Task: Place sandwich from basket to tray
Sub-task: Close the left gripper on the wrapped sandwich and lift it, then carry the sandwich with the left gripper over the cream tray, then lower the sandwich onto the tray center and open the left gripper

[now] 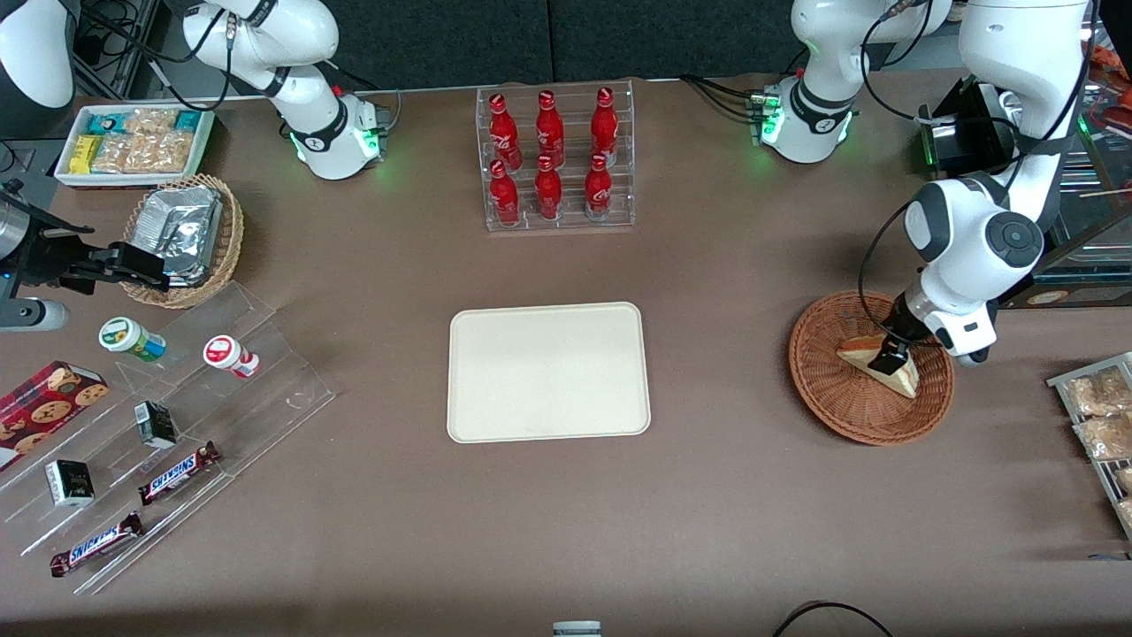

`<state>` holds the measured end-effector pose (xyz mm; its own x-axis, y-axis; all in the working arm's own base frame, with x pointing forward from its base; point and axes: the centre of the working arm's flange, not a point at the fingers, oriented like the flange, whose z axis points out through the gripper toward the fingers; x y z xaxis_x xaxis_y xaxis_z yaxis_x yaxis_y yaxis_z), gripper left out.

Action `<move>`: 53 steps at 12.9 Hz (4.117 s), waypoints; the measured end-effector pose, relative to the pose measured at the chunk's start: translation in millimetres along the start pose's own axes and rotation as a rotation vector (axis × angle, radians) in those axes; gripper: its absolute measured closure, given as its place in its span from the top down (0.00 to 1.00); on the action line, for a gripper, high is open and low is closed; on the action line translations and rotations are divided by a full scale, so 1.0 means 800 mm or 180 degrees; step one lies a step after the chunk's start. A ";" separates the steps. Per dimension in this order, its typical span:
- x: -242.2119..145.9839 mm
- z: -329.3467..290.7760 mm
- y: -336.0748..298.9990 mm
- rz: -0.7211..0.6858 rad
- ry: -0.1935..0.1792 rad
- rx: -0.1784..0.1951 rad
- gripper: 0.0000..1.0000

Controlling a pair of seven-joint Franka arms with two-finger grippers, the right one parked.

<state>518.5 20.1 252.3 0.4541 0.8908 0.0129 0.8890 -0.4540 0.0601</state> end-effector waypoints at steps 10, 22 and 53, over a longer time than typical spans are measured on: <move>-0.052 -0.151 0.057 0.0412 -0.0124 0.0420 0.15; -0.436 -0.243 0.242 0.2018 0.0030 0.0448 0.13; -0.651 -0.035 0.300 0.3084 0.0172 -0.0057 1.00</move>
<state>494.0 -552.5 287.8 0.9853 0.1305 0.1106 0.1297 -0.9914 0.0144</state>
